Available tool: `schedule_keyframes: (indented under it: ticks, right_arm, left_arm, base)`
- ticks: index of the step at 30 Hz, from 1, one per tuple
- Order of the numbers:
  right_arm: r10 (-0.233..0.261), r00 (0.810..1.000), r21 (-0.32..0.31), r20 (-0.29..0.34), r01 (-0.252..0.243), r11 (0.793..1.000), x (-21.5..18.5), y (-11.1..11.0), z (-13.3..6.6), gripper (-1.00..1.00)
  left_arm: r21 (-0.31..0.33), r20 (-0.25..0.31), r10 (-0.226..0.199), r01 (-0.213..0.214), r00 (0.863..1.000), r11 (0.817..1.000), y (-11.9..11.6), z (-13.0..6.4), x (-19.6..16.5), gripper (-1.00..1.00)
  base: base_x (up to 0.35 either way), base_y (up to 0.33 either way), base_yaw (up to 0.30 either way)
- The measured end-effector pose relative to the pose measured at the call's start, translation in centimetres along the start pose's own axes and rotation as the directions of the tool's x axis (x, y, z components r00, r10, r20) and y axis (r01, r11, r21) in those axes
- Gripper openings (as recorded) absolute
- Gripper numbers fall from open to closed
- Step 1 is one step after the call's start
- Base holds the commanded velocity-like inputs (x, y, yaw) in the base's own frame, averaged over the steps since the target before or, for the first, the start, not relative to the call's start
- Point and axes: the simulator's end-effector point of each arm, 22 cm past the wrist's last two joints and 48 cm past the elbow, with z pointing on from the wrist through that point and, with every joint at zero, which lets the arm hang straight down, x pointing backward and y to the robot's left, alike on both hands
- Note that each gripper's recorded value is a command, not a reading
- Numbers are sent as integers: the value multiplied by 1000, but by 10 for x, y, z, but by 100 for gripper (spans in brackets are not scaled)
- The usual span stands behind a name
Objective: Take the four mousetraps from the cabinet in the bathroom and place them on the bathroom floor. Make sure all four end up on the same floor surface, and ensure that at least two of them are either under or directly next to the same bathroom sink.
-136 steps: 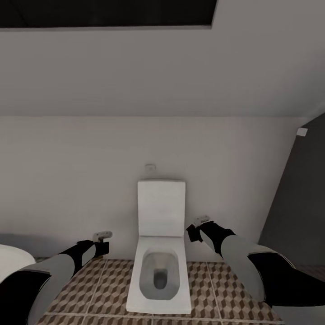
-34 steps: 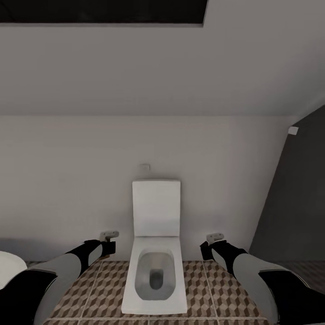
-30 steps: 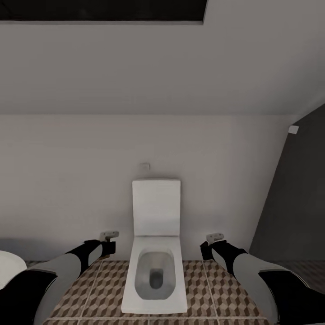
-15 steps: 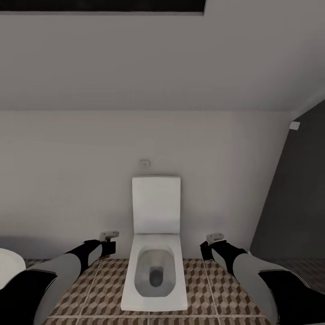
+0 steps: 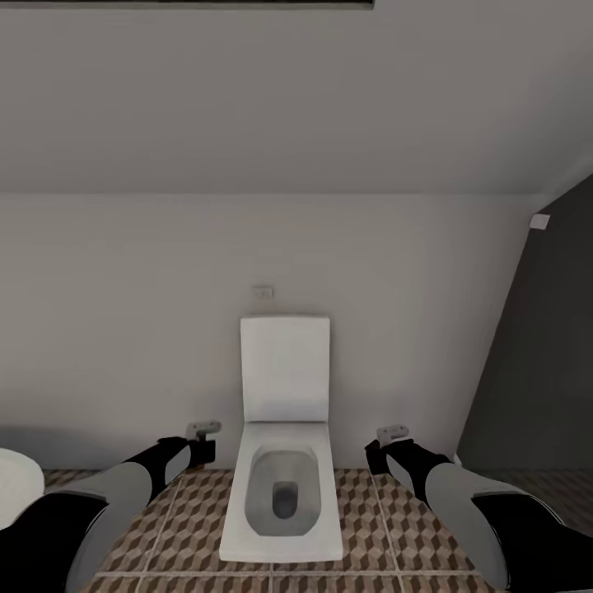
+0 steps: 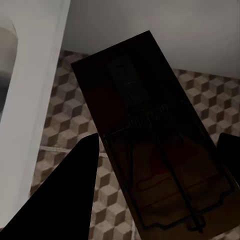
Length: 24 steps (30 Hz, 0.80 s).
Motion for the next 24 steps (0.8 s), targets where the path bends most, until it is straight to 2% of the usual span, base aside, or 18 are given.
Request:
schedule_keyframes:
  ticks: [5, 13, 24]
  right_arm:
    - [1, 1000, 0, -1, -1, 1000, 6, 1, 7, -100]
    - [2, 1000, -4, 1, -2, 1000, 16, 7, 18, -100]
    - [50, 998, -3, 36, -50, 999, 31, 15, 35, -100]
  left_arm:
    - [9, -13, 7, -7, 1000, 1000, -11, 7, 10, -100]
    - [5, -18, 2, -2, 1000, 1000, -8, 17, 23, -100]
    - [9, -40, -3, 3, 999, 1000, -11, 34, 54, -100]
  base:
    - [0, 0, 0]
    - [0, 0, 0]
    - [0, 0, 0]
